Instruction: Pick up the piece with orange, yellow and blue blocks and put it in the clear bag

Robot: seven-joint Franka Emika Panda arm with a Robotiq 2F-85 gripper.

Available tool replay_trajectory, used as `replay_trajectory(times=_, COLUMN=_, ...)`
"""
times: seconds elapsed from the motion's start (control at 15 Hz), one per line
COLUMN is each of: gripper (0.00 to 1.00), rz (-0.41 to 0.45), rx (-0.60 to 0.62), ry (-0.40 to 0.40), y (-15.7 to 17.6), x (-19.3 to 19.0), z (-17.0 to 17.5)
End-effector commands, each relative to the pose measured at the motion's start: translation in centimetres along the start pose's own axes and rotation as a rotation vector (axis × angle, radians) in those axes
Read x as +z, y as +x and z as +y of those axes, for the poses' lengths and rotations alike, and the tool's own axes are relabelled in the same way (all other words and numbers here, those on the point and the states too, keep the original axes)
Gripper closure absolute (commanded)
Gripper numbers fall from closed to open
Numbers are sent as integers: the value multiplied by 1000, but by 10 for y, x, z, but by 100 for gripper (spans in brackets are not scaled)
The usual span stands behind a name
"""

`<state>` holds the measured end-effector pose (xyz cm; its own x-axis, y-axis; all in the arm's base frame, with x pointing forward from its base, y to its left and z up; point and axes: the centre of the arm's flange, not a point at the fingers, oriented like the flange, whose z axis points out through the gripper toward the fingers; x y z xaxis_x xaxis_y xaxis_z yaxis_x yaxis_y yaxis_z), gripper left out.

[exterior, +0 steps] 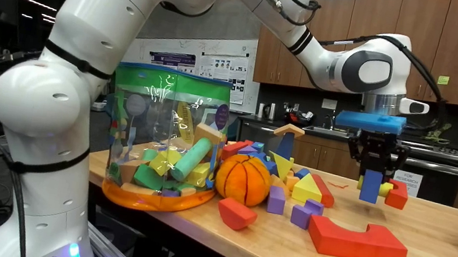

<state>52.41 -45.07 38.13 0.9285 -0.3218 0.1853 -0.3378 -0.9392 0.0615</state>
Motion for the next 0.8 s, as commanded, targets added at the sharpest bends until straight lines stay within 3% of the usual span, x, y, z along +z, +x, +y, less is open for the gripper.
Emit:
replay_trajectory(times=0.0, gripper=74, rz=50, rx=-36, ry=-16, y=-17, x=-57, z=12)
replay_trajectory(times=0.2, gripper=77, rz=113, rx=-70, ry=-32, y=-26, x=-102, z=18)
replay_trajectory(times=0.33, gripper=85, rz=157, rx=-91, ry=-46, y=-31, x=-131, z=16)
replay_trajectory(times=0.73, gripper=85, rz=264, rx=-166, ry=-88, y=-53, x=-203, z=-12)
